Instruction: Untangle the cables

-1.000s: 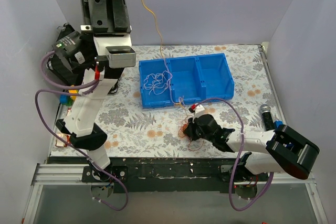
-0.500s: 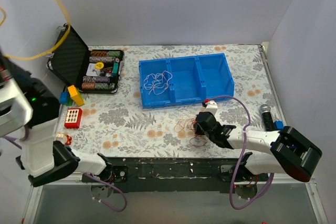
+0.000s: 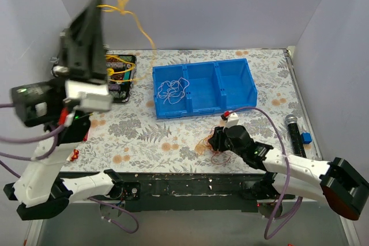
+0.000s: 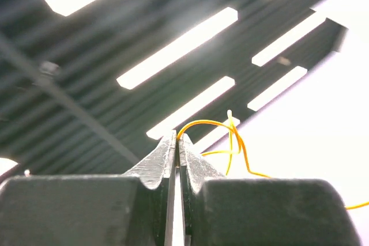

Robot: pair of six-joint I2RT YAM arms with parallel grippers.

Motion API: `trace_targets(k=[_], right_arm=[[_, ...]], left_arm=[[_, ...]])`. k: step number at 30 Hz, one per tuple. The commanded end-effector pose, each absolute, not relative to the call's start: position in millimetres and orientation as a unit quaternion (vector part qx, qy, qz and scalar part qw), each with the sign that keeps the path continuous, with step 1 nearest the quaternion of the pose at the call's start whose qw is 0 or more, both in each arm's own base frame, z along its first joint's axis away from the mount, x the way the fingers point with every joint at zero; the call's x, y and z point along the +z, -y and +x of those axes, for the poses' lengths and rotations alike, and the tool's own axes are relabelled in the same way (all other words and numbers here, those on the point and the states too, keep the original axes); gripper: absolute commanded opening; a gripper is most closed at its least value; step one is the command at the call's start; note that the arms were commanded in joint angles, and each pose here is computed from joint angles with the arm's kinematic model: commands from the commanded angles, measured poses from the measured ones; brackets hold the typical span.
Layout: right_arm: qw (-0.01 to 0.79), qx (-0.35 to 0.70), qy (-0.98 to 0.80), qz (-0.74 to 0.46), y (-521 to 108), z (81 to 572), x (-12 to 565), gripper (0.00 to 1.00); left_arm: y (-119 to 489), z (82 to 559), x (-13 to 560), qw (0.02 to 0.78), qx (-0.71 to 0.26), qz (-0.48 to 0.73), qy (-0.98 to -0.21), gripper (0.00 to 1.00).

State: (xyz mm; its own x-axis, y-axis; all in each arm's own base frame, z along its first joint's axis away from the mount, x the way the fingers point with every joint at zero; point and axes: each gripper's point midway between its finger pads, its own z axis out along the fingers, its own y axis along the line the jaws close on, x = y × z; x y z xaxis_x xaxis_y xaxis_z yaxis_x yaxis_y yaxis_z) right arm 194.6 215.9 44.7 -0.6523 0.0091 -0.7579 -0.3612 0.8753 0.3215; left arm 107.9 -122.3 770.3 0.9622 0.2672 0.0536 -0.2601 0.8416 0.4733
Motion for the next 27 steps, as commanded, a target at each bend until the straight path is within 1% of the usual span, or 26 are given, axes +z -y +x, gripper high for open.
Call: trace_targets(k=[1, 2, 3, 6, 10, 17, 24, 27], right_arm=[[0.439, 0.316, -0.825, -0.163, -243, 188, 89, 0.54], [0.442, 0.326, -0.819, -0.168, -246, 186, 96, 0.58], [0.443, 0.331, -0.816, -0.17, -246, 185, 101, 0.59], [0.446, 0.336, -0.812, -0.17, -245, 183, 111, 0.59], [0.468, 0.33, -0.804, -0.159, -236, 185, 129, 0.6], [0.496, 0.315, -0.8, -0.125, -217, 188, 153, 0.61], [0.52, 0.292, -0.799, -0.08, -198, 195, 171, 0.59], [0.533, 0.287, -0.793, -0.069, -191, 197, 183, 0.59]], left_arm=[[193, 182, 694, 0.926, 0.043, 0.35, -0.136, 0.0], [207, 193, 675, 0.914, 0.029, 0.373, -0.156, 0.0], [222, 206, 649, 0.898, 0.018, 0.402, -0.179, 0.0], [255, 230, 591, 0.86, -0.014, 0.46, -0.223, 0.0], [286, 260, 532, 0.824, -0.045, 0.494, -0.275, 0.0], [329, 314, 436, 0.774, -0.062, 0.526, -0.348, 0.0], [356, 359, 386, 0.763, -0.051, 0.518, -0.384, 0.0], [354, 379, 385, 0.776, -0.033, 0.491, -0.395, 0.0]])
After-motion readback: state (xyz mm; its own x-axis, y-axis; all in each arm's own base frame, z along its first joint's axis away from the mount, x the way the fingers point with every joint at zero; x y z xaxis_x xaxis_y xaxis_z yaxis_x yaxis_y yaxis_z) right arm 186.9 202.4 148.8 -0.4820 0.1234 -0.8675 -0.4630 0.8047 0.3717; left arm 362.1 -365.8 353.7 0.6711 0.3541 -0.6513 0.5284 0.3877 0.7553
